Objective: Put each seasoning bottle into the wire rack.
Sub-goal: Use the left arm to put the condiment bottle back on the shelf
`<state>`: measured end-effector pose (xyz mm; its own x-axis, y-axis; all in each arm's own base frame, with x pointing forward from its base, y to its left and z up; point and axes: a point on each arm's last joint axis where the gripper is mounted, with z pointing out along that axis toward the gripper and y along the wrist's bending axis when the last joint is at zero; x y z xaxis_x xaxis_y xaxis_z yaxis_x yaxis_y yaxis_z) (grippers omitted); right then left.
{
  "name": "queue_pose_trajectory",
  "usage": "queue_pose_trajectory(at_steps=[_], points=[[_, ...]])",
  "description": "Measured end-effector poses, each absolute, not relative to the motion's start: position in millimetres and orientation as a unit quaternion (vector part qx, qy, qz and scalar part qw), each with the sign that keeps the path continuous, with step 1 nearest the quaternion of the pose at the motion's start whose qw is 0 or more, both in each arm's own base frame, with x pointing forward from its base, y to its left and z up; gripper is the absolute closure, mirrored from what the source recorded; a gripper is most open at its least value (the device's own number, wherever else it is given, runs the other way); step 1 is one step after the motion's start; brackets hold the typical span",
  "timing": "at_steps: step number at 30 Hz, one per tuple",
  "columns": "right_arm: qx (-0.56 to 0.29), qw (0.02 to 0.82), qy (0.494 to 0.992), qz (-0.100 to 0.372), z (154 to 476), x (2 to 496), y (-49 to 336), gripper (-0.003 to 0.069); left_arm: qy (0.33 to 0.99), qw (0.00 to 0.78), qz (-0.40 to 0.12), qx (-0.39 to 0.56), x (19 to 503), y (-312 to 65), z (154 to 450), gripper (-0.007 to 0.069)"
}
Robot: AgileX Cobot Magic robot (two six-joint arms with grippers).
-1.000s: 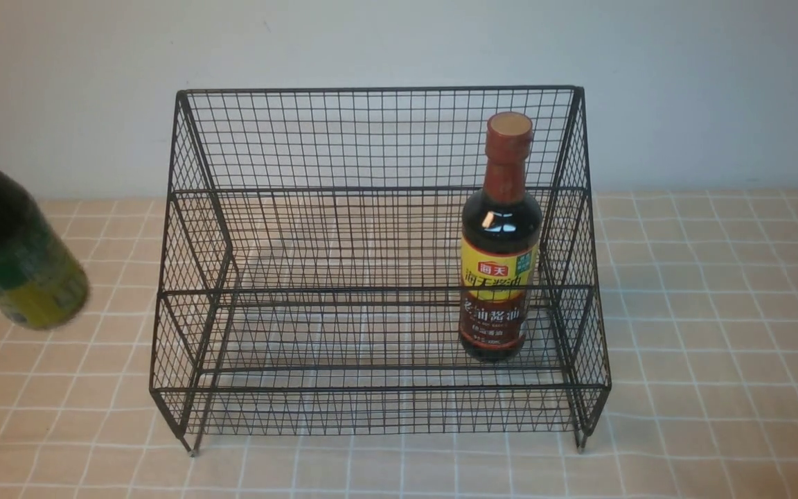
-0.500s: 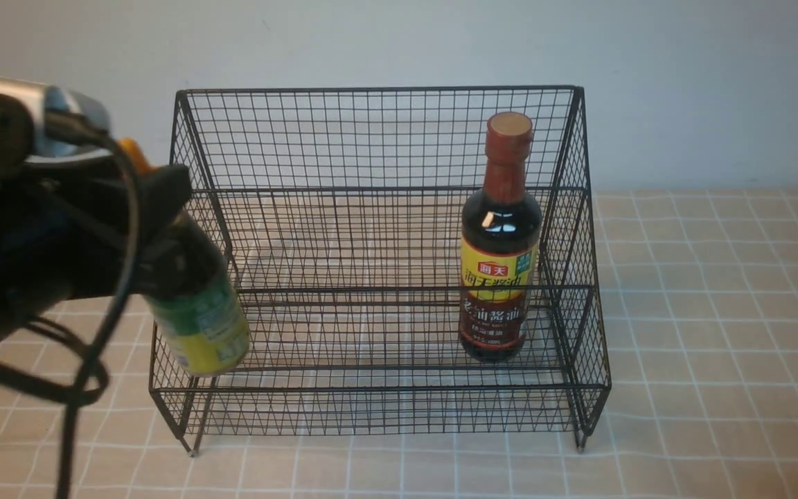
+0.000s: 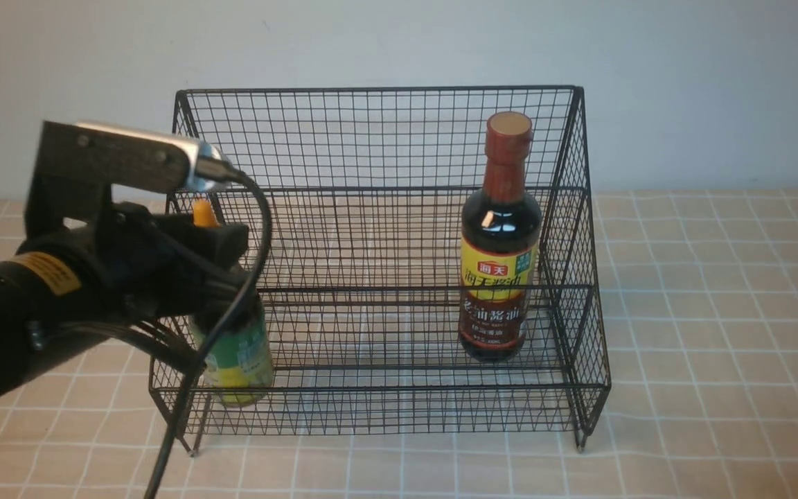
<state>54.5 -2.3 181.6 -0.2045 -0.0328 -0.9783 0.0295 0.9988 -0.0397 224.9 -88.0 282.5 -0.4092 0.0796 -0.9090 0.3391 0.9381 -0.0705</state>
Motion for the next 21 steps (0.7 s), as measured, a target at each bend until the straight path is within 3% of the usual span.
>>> queue_pose_trajectory(at_steps=[7, 10, 15, 21], points=[[-0.001, 0.631, 0.776, -0.025, 182, 54, -2, 0.0673, 0.860, 0.474, -0.124, 0.139, 221, -90, 271, 0.0347], [-0.001, 0.631, 0.776, -0.025, 182, 54, -2, 0.0673, 0.863, 0.468, -0.124, 0.140, 220, -90, 270, 0.0324], [-0.001, 0.631, 0.776, -0.025, 182, 54, -2, 0.0673, 0.861, 0.473, -0.126, 0.141, 221, -90, 273, 0.0220], [-0.001, 0.631, 0.776, -0.025, 182, 54, -2, 0.0673, 0.861, 0.468, -0.132, 0.146, 210, -88, 281, 0.0210]])
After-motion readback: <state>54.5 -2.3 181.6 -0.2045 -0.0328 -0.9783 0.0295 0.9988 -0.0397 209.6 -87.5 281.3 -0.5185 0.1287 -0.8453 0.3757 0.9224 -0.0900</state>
